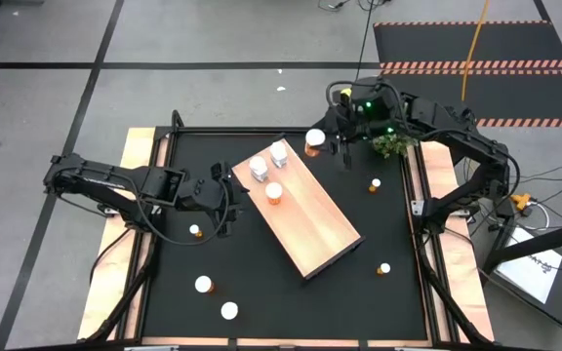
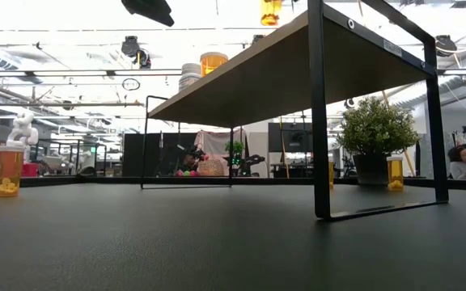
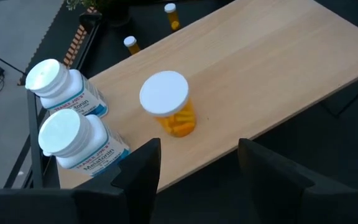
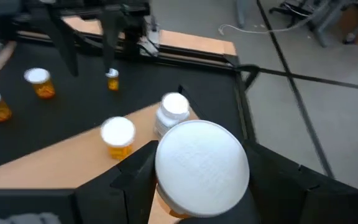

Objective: Pick and place medicine bottles onto shelf by color
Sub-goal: Put the top orange capsule bottle on the shelf aligned with the orange capsule bottle

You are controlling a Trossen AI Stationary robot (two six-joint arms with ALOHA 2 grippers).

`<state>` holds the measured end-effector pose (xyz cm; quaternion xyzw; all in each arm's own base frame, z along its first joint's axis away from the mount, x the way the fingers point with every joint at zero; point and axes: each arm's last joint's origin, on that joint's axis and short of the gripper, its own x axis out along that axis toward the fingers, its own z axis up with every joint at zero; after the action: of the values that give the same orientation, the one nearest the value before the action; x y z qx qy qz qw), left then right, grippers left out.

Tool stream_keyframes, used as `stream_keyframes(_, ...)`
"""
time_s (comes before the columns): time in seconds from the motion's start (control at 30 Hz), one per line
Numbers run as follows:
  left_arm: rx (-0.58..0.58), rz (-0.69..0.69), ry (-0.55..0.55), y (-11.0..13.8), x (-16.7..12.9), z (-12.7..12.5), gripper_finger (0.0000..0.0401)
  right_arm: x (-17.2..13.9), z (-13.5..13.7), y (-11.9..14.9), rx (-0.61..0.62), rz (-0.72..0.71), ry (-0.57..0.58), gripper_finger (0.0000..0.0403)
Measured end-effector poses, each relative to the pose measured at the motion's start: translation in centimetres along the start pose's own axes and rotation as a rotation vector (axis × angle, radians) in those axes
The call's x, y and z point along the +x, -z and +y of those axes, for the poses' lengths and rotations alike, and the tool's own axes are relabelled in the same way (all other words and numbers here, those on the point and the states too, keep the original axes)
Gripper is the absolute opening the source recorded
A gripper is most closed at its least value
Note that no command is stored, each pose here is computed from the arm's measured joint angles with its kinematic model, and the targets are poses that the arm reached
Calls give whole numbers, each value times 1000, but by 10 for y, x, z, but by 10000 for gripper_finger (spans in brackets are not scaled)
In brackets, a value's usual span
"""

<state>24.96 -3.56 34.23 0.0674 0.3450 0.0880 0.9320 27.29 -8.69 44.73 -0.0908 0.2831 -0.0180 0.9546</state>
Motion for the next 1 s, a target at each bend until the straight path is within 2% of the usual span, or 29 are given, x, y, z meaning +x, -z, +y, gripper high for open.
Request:
stream_keyframes(0.23,-4,0,0,0,0,0,214,5,-1,-1,-20,-11,-22,212)
stream_keyframes(0.5,-8,-2,0,0,0,0,214,26,1,-1,-56,-19,-97,212)
stream_keyframes(0.83,-9,-1,0,0,0,0,214,61,6,28,-102,24,-140,212)
stream_keyframes(1.0,-11,-1,0,0,0,0,214,75,8,41,-92,-16,-250,212)
